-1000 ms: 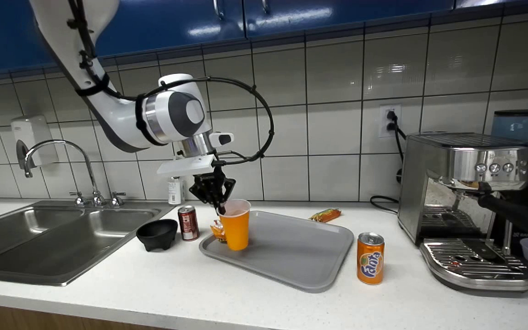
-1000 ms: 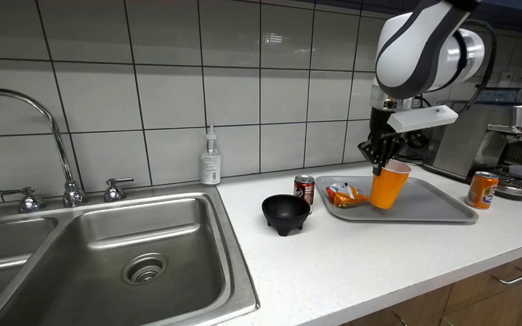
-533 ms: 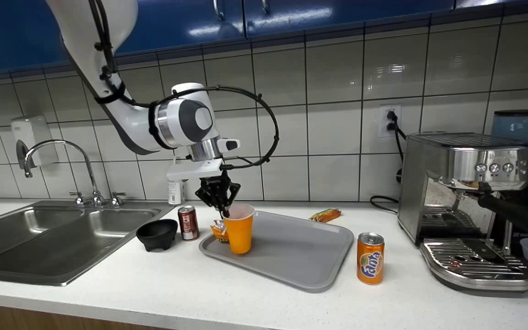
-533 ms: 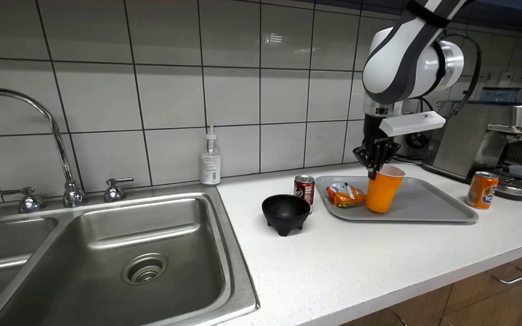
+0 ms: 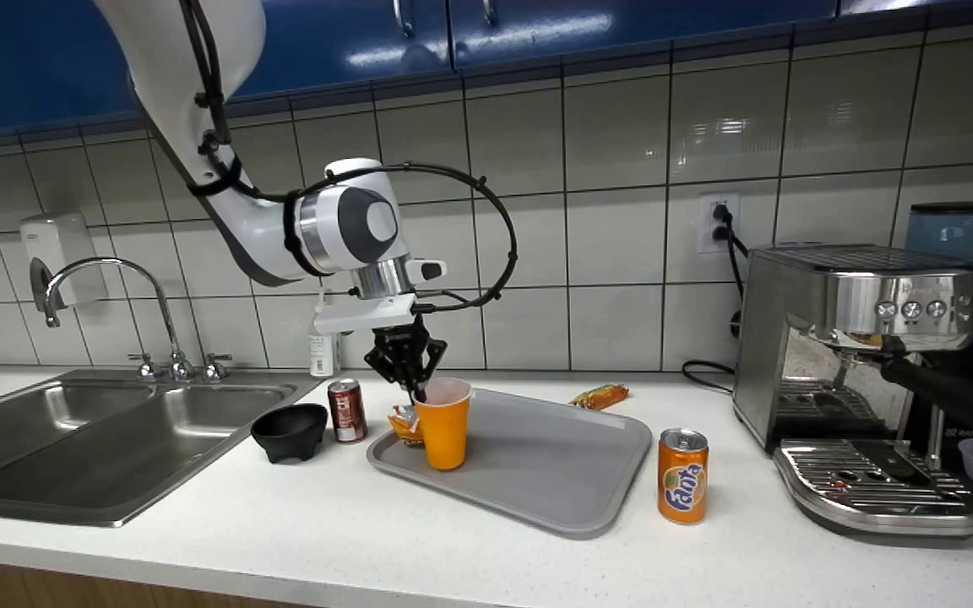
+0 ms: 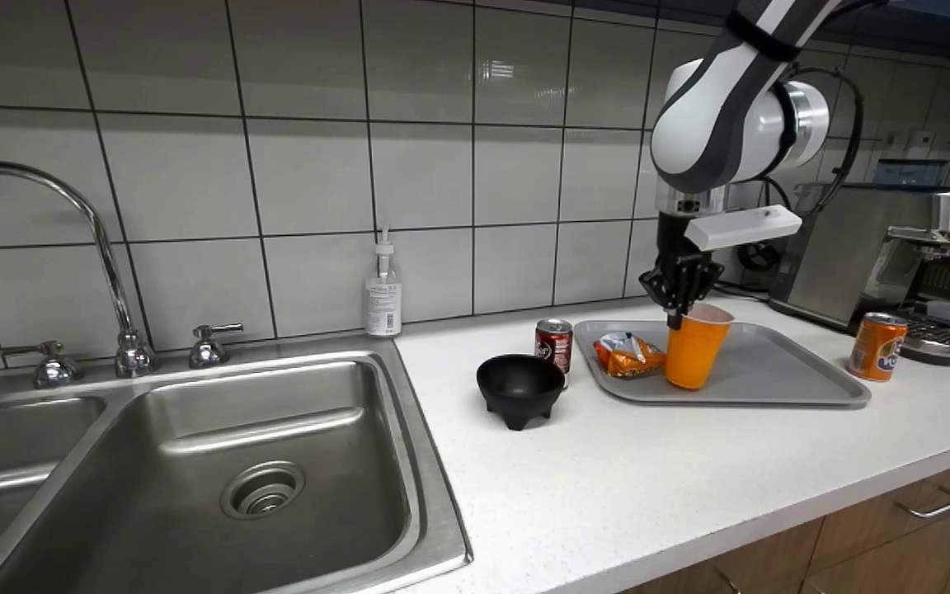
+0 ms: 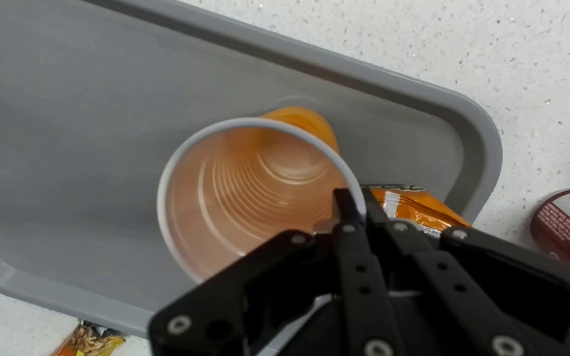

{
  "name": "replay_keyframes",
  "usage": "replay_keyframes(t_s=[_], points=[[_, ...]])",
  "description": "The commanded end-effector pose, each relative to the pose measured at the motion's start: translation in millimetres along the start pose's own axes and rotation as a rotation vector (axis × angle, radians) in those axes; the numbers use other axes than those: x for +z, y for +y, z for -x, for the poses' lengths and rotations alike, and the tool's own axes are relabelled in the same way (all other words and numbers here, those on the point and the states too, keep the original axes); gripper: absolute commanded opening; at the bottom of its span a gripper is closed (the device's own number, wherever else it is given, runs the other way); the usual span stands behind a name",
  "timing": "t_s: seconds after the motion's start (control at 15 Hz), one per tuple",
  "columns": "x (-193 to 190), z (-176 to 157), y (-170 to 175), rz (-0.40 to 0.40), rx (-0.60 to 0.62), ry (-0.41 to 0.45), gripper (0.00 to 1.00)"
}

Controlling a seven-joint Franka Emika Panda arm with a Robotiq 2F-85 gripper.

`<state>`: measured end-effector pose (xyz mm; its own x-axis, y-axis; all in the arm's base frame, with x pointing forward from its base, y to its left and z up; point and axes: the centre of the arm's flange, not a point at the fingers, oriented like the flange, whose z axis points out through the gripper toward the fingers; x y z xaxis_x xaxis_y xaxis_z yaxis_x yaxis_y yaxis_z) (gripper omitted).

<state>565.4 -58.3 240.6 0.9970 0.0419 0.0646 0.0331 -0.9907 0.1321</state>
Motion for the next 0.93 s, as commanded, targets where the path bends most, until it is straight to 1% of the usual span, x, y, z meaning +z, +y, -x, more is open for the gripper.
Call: replay_keyframes(t_s=[0.0,0.07,0.2,0.27,0.4,0.53,0.67,0.73,0.87], points=[[-2.0,-9.7,2.6,-0.006,-0.021,-0.027,0.30],[-2.0,-9.7,2.4,-0.006,-0.022,-0.029,0.31],[-3.7,-9.5,1.9,-0.006,-0.024,-0.027,0.44],[-5.4,-9.6,1.5,-0.009,-0.025,-0.023,0.53],[-9.5,-10.3,0.3,-0.009,-0.027,-0.014,0.66],[-14.8,-11.2,-0.4,-0.008,-0.029,-0.002,0.83],[-21.2,-12.1,-0.5,-0.008,-0.028,0.013,0.98],[-24.5,-12.4,-0.4,-0.007,-0.026,0.021,1.00],[-30.9,-12.7,1.5,-0.004,-0.020,0.034,1.00]])
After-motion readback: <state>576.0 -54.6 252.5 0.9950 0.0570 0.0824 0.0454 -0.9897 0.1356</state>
